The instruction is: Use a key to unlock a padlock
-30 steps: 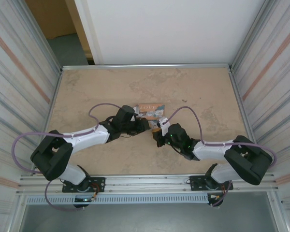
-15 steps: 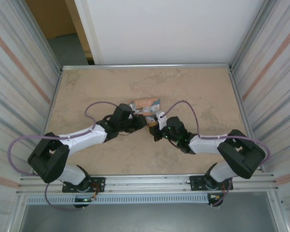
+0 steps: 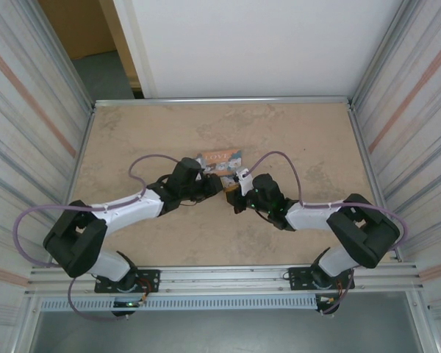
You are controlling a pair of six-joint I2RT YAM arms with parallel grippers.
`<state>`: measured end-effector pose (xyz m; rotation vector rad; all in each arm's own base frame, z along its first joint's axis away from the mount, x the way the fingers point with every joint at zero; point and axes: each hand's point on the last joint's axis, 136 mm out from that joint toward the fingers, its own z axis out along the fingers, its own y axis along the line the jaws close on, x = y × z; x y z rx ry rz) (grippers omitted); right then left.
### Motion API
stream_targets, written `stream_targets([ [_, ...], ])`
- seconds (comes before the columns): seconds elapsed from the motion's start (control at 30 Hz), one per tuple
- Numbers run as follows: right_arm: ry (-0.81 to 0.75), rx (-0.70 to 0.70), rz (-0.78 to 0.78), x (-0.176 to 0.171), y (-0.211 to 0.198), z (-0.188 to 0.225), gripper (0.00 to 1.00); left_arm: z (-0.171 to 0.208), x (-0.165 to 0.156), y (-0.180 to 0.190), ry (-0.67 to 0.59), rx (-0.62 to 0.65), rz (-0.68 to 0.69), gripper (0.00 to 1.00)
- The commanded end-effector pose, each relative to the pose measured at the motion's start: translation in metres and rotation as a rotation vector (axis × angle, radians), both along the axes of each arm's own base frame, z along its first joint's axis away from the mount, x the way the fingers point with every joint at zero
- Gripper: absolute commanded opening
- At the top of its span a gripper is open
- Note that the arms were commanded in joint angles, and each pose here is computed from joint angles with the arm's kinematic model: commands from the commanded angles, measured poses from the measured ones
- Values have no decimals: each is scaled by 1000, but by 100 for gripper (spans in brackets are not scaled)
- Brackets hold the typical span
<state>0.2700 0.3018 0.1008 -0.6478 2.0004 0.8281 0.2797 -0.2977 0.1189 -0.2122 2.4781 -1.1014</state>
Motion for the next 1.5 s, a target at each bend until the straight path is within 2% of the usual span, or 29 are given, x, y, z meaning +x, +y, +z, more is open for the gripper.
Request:
stream_targets([
  [0.0,-112,118,-4,16,14,42,0,6,-28,-31,38,-100,-155,13],
  [0.2,-26,54,-38,10,1,8,0,-13,-27,-37,77,-102,-160,13],
  [0.37,30,7,-46,1,-9,-16,0,-25,-27,-41,99,-103,-164,17],
  [0.63,114,-56,-62,-10,-23,-48,0,-35,-27,-42,111,-104,-161,38],
  [1.07,189,-95,-68,-20,-31,-72,0,-16,-31,-24,41,-71,-156,59],
  [1.23,248,-116,-63,-24,-30,-75,0,-2,-33,-4,-17,-86,-124,63],
  [1.47,441,-85,-50,-30,-22,-65,0,18,-40,26,-122,-123,-47,70],
])
